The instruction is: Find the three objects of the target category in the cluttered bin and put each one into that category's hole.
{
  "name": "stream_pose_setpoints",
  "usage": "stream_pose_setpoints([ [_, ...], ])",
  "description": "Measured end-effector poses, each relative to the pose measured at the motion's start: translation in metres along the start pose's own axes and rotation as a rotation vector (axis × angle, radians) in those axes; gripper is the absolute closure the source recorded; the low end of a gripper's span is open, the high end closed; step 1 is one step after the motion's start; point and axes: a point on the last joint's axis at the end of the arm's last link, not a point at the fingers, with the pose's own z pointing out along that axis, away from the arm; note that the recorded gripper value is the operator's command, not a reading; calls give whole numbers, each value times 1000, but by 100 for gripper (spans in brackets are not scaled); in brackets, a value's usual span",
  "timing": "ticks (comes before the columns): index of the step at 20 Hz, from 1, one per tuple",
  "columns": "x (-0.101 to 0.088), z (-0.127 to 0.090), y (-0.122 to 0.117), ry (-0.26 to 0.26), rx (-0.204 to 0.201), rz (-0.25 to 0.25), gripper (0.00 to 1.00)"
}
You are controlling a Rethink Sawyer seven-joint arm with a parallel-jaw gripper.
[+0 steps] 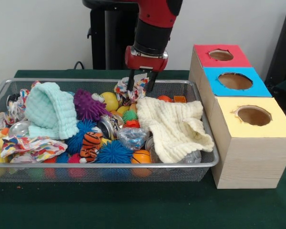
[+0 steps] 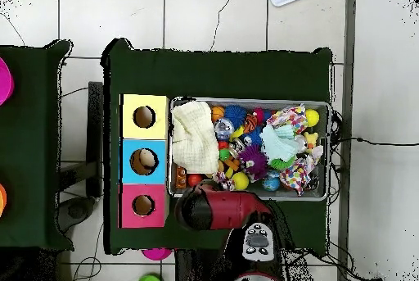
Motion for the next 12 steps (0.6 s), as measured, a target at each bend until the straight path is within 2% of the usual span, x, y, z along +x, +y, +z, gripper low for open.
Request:
stream_pose_setpoints([
  [12, 13, 18, -5, 49, 84, -52, 0],
])
